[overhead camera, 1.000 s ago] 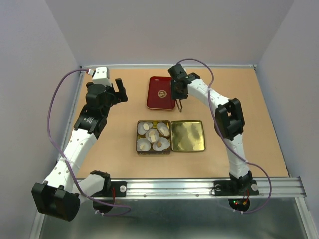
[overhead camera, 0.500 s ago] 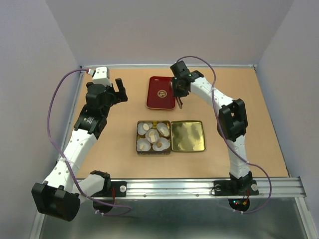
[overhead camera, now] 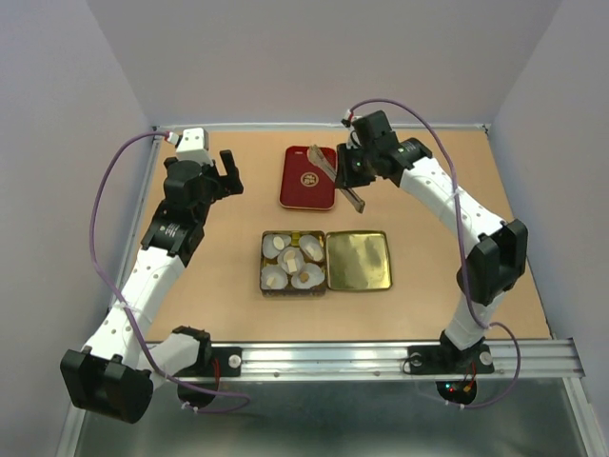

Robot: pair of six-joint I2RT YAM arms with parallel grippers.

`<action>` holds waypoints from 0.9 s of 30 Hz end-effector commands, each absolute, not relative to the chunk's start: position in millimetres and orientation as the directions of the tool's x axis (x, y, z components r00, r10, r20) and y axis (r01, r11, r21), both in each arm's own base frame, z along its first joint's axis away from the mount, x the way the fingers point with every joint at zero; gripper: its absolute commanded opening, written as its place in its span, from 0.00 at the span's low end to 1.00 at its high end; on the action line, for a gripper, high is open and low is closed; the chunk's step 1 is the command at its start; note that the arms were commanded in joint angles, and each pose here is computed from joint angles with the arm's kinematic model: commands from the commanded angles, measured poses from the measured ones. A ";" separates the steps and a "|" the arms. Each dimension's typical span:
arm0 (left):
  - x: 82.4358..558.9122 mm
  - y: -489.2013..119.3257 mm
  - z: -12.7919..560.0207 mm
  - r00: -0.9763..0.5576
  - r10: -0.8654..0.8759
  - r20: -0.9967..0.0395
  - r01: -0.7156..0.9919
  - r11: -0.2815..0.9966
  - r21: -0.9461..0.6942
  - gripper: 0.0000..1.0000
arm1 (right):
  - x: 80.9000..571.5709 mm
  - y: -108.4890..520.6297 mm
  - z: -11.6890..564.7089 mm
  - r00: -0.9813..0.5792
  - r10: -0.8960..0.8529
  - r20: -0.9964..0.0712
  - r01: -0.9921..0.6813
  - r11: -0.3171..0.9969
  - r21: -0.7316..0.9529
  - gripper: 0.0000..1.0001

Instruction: Pack the chocolate

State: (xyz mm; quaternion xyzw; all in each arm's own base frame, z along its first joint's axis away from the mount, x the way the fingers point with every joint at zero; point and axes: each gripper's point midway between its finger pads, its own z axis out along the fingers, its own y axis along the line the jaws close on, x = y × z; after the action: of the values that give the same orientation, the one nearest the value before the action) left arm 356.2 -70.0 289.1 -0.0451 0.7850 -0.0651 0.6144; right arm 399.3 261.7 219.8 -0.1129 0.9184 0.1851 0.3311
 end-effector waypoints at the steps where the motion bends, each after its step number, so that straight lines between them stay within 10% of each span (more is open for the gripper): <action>1: 358.1 -69.8 322.4 -0.164 -0.155 -0.974 0.016 0.987 -0.159 0.99 | 346.5 290.1 218.4 -0.767 -0.181 -0.616 -0.474 0.806 0.354 0.24; 27: 362.4 -69.1 314.4 -0.190 -0.147 -0.971 0.003 0.989 -0.150 0.99 | 221.9 332.9 192.8 -0.795 -0.397 -0.458 -0.596 0.647 0.474 0.25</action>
State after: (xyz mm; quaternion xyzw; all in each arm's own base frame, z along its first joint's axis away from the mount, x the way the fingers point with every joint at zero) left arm 359.8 -68.4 286.6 -0.0473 0.7892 -0.0568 0.6097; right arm 234.0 331.2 198.9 -0.2677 0.8937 0.3133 0.1775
